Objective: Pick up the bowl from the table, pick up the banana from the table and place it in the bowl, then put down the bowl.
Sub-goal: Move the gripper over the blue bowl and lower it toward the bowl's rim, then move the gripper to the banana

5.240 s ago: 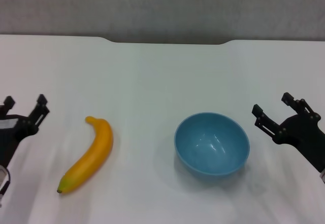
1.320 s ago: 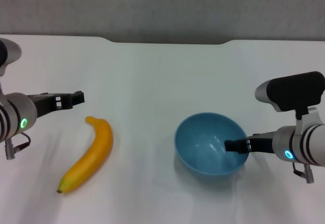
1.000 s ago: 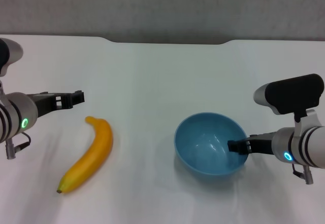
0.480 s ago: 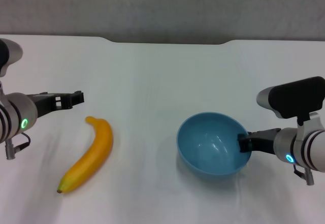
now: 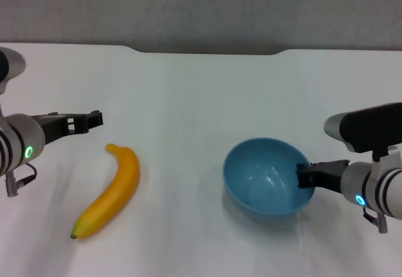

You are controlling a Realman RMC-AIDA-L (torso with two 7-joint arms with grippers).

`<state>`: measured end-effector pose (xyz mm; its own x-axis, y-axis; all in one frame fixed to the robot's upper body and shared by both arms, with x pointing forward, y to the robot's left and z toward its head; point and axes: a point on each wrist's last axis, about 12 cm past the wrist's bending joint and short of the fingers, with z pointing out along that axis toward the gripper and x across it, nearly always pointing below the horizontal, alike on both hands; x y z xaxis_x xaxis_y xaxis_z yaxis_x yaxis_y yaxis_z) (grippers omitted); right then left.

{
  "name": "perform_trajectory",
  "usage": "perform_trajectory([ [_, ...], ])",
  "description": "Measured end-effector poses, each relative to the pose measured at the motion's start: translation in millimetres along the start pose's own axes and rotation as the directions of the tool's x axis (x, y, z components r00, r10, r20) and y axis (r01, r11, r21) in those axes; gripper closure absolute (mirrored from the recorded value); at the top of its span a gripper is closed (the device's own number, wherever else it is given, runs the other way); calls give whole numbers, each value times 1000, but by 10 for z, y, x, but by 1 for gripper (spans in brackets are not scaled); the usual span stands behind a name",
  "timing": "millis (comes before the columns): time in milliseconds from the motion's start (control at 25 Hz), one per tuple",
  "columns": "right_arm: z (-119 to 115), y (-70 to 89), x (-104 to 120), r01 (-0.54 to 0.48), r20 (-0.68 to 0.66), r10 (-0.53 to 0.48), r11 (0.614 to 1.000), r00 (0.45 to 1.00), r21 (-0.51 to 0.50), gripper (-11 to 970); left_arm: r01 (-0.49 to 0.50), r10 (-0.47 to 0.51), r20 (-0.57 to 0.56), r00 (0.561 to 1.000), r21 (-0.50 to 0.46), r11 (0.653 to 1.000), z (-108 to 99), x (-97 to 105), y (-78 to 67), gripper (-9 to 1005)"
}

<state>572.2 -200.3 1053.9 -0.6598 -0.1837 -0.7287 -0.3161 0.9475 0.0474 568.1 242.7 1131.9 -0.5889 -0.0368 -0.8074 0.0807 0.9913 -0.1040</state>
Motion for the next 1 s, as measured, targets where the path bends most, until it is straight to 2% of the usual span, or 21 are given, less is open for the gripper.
perform_trajectory([
  [480, 2, 4, 4, -13, -1, 13, 1000, 1000, -2, 911, 0, 0, 5, 1000, 1, 1000, 2, -2, 1, 133],
  [720, -37, 57, -84, 1, 11, -1, 1000, 1000, -13, 912, -4, 4, 14, 1000, 9, 1000, 9, 15, -14, 134],
  [1000, -81, 73, -165, 35, 26, -34, 999, 999, -5, 914, -60, 60, 4, 998, 5, 998, 28, 102, -62, 133],
])
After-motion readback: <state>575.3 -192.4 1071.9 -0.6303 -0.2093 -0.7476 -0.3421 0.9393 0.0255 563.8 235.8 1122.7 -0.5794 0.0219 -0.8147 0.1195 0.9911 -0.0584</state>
